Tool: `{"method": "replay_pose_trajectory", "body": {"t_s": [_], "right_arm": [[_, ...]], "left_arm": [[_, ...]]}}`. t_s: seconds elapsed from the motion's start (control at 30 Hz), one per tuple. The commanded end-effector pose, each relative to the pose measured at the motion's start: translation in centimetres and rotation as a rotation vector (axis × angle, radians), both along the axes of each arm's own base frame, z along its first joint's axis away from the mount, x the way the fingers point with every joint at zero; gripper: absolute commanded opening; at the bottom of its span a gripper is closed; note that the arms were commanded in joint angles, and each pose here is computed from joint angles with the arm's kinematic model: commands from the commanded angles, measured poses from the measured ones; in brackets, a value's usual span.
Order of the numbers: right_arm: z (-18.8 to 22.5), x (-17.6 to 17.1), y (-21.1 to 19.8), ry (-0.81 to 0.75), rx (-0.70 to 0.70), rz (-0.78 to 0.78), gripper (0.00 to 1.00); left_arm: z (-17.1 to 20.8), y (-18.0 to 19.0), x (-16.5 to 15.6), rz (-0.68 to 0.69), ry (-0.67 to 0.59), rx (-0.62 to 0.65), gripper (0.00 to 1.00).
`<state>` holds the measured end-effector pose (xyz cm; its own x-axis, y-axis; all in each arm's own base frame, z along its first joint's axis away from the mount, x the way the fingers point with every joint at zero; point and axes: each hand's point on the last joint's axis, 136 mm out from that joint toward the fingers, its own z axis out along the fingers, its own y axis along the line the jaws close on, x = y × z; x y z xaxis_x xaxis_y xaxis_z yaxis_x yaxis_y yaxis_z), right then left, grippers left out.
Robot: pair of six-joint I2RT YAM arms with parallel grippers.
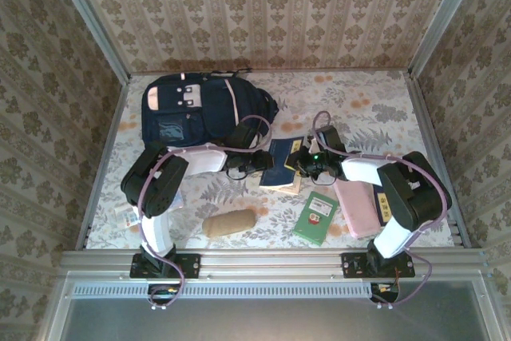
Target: Pack books, pencil case, and school supplies into a backpack
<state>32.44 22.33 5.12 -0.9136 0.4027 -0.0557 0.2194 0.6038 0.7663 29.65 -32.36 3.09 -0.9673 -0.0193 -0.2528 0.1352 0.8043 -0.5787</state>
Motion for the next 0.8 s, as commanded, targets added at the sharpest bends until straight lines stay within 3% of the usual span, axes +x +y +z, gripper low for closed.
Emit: {"method": "replay_pose_trajectory", "body": {"t_s": [0.0, 0.33, 0.57, 0.77], "right_arm": [[1.4, 0.3, -0.8, -0.058, -0.048, 0.003, 0.03], [10.7, -0.2, -0.6, -0.363, -0.018, 0.113, 0.0], [18.8, -2.9, 0.6, -0.631, 0.117, 0.242, 0.0], [23.4, -5.9, 1.8, -0.751, 0.254, 0.348, 0.0]], "left_arm": [[1.3, -0.9, -1.9, -0.077, 0.002, -0.062, 0.4], [9.1, 2.2, -1.0, -0.056, -0.118, -0.132, 0.52], [15.5, 3.1, -0.4, -0.073, -0.203, -0.294, 0.65], [20.2, 1.4, -1.6, -0.2, -0.246, -0.476, 0.68]]}}
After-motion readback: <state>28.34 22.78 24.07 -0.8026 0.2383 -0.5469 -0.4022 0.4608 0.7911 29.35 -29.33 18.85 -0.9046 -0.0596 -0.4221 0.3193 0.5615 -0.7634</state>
